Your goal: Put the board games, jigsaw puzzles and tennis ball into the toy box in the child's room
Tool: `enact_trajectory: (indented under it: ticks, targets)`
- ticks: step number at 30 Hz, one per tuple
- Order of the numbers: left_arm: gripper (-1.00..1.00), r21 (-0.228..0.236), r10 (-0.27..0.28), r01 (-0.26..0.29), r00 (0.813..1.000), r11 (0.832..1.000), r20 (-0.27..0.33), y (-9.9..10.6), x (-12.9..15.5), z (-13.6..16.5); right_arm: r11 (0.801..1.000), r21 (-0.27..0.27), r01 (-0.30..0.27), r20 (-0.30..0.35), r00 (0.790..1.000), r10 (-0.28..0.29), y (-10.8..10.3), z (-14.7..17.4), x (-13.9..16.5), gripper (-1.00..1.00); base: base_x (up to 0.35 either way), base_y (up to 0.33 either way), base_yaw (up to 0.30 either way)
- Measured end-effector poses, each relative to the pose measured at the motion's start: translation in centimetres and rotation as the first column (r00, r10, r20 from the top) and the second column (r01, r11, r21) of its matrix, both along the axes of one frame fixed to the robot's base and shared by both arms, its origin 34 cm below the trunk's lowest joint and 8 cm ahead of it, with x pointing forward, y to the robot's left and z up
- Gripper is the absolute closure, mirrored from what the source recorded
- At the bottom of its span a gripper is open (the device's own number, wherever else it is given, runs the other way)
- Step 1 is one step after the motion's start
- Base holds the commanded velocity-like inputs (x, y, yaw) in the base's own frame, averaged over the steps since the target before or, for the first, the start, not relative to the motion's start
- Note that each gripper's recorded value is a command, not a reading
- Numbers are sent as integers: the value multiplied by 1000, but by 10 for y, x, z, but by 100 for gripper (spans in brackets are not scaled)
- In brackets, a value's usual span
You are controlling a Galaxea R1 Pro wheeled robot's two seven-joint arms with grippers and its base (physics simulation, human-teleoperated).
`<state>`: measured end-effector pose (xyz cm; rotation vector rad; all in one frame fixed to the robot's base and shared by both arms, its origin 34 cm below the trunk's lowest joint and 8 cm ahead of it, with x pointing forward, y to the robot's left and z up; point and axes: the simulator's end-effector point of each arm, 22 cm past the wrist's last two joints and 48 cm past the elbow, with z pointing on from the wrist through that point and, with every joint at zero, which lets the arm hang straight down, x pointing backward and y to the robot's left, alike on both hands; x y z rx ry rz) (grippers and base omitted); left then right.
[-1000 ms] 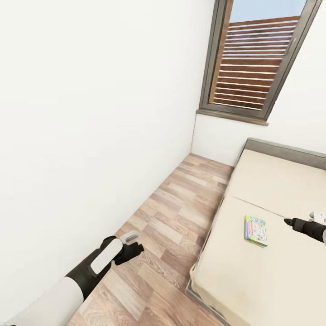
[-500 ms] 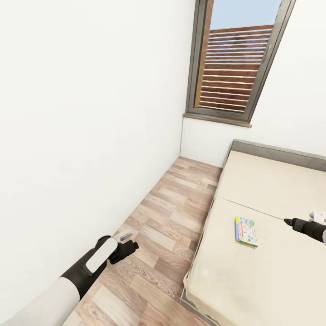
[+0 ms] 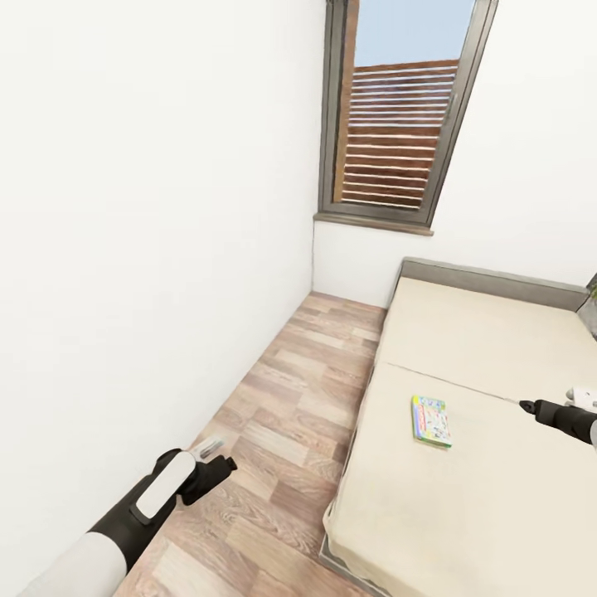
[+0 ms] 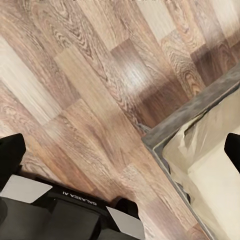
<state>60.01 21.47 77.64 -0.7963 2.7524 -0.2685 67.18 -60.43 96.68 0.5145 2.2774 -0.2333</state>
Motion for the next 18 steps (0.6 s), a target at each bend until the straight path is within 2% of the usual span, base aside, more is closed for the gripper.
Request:
enact_trajectory:
  ticks: [8,11,15,18]
  targets:
    - [-100,12,7,-7,1000,1000,1,10,-3,1,1000,12,0,-7,1000,0,1,-4,-3,-100,305,0,-121]
    - [-100,10,8,-8,1000,1000,3,10,-2,2,999,41,9,-51,999,-7,2,-26,-13,-100,303,0,-30]
    - [-100,0,11,-11,1000,1000,5,8,0,4,996,87,21,-127,992,-9,8,-60,-28,-100,153,0,-13]
    - [-100,-8,13,-13,1000,1000,11,8,4,8,993,115,7,-162,987,12,20,-71,-19,-100,57,0,-5]
